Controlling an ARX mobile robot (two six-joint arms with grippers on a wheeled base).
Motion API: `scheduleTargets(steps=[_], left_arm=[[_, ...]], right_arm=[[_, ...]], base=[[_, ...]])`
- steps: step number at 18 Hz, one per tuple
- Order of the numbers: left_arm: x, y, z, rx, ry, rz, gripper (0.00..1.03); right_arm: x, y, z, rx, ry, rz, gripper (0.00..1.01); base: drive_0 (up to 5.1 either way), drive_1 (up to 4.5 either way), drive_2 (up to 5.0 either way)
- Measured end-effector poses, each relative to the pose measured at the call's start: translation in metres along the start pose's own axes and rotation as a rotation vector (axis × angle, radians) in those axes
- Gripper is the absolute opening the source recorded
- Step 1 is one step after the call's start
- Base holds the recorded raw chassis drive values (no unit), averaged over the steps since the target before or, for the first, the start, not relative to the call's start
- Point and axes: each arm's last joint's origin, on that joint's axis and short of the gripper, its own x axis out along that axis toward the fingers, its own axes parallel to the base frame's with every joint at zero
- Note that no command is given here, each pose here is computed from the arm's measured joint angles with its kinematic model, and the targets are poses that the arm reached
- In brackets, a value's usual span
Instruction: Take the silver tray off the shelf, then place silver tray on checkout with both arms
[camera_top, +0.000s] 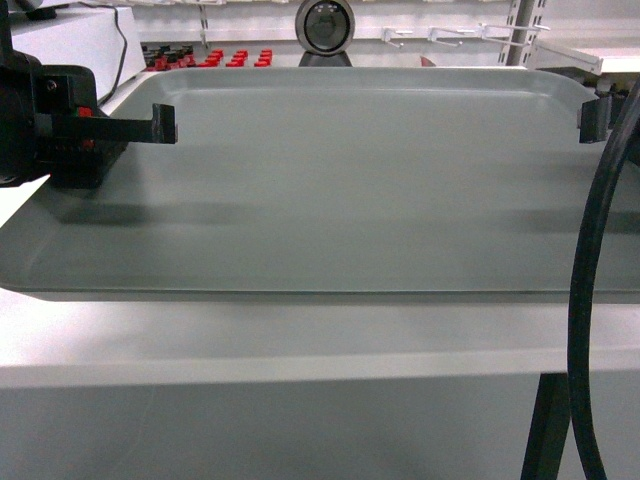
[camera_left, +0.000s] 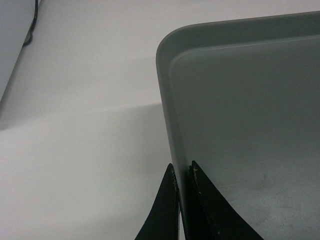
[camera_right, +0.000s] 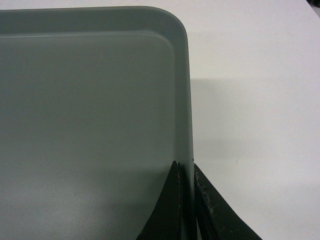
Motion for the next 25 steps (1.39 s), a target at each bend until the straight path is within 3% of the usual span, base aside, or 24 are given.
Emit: scheduleTargets(steps=[25], left_arm=[[0.0002, -0.0001, 0.0, 0.0, 0.0, -0.001, 0.04]], right_arm=[[0.0, 0.0, 0.0, 0.0, 0.0, 0.0, 0.03]], base=[[0.1, 4.23, -4.1]])
